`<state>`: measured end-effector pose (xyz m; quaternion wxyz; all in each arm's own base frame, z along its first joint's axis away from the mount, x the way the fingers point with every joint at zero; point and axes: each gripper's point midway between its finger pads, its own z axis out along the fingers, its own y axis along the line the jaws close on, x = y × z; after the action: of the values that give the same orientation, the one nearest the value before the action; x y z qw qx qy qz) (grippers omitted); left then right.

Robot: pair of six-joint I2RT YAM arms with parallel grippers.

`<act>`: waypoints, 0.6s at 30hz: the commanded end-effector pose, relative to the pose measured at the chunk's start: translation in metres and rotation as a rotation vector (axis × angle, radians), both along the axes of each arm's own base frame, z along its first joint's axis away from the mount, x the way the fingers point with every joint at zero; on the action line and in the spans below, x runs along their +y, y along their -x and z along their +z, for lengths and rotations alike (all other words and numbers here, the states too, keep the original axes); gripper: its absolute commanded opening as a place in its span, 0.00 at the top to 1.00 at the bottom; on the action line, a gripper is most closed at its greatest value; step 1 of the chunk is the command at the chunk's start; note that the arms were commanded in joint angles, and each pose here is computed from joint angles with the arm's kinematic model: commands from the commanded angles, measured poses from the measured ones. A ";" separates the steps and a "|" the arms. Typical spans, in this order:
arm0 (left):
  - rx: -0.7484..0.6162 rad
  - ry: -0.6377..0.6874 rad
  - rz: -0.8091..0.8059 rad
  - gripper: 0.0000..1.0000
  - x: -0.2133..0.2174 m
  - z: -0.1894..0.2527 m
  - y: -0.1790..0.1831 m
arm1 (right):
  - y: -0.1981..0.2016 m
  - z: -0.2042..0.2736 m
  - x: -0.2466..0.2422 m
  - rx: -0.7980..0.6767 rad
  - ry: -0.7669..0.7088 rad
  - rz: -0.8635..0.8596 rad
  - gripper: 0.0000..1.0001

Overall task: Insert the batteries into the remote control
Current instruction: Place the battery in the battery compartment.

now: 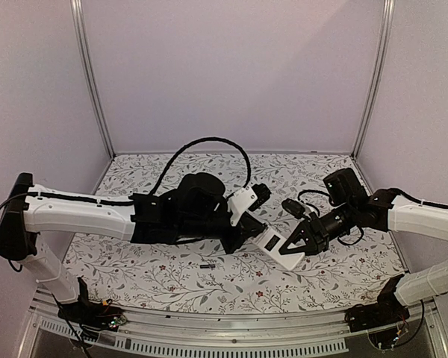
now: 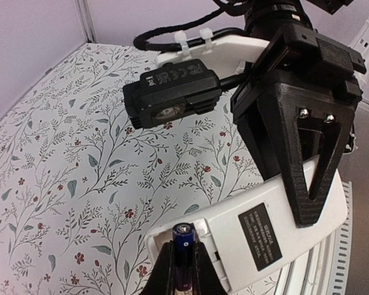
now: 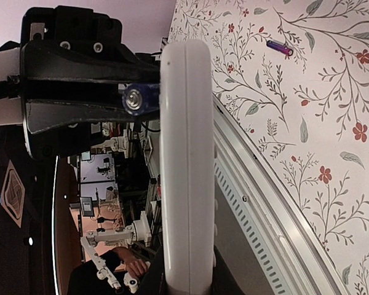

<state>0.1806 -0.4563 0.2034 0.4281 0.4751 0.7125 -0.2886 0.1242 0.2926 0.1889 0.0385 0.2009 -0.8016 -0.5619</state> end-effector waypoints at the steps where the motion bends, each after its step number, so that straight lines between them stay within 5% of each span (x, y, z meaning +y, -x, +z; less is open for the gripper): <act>1: -0.005 -0.078 0.024 0.92 0.014 -0.013 0.000 | 0.001 0.020 0.003 -0.046 -0.054 0.022 1.00; 18: -0.006 -0.122 0.056 0.79 0.015 -0.017 -0.006 | 0.001 0.017 0.002 -0.050 -0.032 0.031 1.00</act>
<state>0.1853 -0.4478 0.1971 0.4207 0.4753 0.7282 -0.2584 0.1239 0.2917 0.1890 0.0404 0.1990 -0.8053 -0.5570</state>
